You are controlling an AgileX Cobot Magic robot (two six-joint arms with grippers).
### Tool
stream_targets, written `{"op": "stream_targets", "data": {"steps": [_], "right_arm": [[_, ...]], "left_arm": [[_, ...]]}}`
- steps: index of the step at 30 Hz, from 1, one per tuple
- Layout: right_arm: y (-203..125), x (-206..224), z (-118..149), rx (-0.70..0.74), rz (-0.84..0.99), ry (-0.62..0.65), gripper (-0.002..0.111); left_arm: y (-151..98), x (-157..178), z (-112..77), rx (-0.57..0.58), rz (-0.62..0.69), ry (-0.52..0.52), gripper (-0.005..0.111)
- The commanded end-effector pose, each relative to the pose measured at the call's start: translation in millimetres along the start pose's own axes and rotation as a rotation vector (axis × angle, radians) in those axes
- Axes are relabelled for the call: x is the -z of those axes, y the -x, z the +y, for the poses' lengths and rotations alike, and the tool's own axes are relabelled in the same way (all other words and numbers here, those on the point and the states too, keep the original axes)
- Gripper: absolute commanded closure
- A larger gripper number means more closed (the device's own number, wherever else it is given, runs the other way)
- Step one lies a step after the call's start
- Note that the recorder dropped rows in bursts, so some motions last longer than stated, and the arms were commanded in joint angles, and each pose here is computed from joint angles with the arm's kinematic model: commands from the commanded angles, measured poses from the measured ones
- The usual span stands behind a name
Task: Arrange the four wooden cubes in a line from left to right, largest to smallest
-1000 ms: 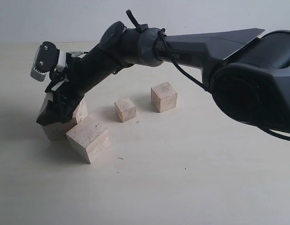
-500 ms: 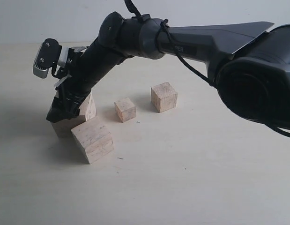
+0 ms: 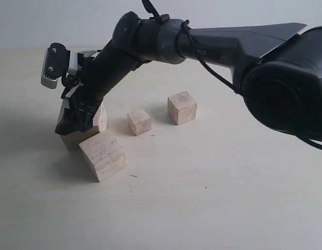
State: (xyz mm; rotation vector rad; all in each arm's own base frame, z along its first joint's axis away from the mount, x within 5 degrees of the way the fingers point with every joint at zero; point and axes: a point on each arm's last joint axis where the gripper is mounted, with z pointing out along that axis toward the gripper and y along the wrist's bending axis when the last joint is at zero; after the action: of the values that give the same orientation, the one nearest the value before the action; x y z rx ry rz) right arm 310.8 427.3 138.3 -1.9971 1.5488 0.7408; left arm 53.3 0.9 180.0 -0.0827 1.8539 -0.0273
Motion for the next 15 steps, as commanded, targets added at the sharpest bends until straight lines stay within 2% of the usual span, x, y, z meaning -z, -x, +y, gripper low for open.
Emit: {"op": "stream_targets", "data": {"steps": [1,13,15], "right_arm": [[-22.1,2.9,-11.4,0.052,0.077,-0.026,0.108],[-20.4,3.4,-11.6,0.028,0.05,-0.021,0.108],[-20.3,3.4,-11.5,0.027,0.049,-0.021,0.103]], "left_arm": [[1.1,0.4,-0.6,0.0,-0.017,-0.009,0.107],[1.1,0.4,-0.6,0.0,-0.017,-0.009,0.107],[1.1,0.4,-0.6,0.0,-0.017,-0.009,0.107]]}}
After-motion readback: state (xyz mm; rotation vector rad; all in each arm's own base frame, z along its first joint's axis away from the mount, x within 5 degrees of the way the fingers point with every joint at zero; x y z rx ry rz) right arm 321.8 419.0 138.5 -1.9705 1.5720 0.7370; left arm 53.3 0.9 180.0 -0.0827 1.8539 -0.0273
